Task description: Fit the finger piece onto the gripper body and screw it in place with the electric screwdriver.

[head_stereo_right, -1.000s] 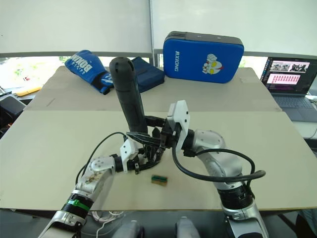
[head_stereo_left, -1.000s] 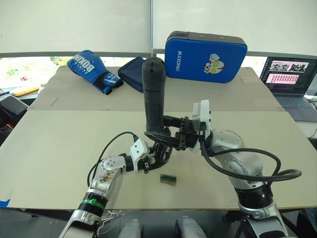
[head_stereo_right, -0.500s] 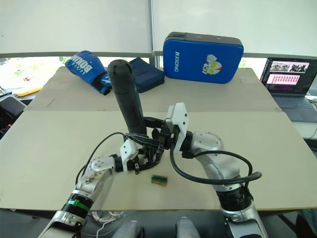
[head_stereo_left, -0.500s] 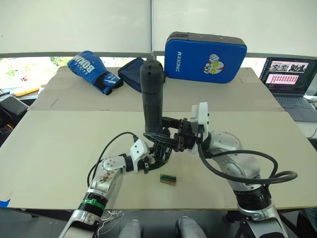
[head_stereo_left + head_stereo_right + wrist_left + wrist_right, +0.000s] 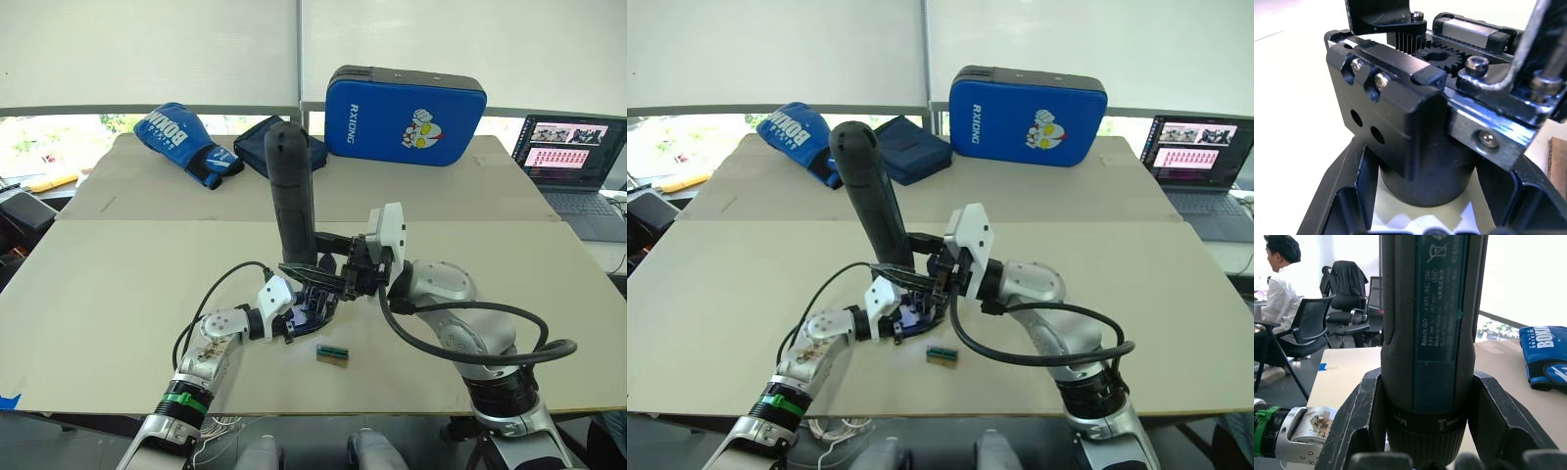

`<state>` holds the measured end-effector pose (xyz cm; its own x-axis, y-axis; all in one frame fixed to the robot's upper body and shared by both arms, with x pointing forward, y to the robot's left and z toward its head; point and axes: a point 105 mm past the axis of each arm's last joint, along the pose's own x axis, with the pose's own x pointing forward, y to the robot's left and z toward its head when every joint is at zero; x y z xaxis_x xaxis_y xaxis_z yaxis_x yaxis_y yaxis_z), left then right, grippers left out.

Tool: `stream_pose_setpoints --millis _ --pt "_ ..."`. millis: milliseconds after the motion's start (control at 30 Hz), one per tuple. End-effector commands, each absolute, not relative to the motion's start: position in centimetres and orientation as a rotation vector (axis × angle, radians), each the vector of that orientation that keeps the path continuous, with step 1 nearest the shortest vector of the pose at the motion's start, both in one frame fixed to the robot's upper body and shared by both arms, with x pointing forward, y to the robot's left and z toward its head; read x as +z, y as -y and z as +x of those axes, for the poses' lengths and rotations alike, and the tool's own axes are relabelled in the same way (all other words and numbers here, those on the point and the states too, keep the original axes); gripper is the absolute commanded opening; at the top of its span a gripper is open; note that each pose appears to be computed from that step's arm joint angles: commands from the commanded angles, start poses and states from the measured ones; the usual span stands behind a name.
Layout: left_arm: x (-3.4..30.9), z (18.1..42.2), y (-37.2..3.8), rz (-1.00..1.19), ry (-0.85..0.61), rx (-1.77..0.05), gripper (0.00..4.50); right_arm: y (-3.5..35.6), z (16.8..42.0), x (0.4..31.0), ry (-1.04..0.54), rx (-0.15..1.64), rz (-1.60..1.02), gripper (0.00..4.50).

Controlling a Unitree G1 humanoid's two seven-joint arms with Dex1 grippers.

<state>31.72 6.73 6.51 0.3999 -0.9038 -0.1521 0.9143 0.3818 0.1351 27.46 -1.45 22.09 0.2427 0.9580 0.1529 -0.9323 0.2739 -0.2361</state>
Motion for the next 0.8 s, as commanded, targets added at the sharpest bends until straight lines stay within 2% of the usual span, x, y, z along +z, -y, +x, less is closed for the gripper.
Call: stream_pose_setpoints --millis 33,233,300,400,533,800 --pt "4.7 30.9 -6.5 0.205 -0.131 -1.195 2.32 2.0 28.6 19.1 0.146 1.249 -0.13 1.9" --pt "4.8 31.0 -6.5 0.205 -0.13 -1.192 2.32 2.1 28.3 19.7 0.176 1.267 -0.134 1.9" --pt "4.8 31.0 -6.5 0.205 -0.129 -1.189 2.32 2.1 28.0 20.7 0.224 1.29 -0.136 1.9" --pt "4.7 31.1 -6.7 0.209 -0.131 -1.175 2.32 2.4 27.1 24.4 0.372 1.322 -0.111 1.9" --pt "4.6 31.3 -6.9 0.211 -0.137 -1.159 2.32 3.0 25.9 26.6 0.465 1.37 -0.091 1.9" --pt "4.2 31.4 -6.9 0.199 -0.143 -1.145 2.32 3.3 24.6 27.0 0.516 1.441 -0.076 1.9"
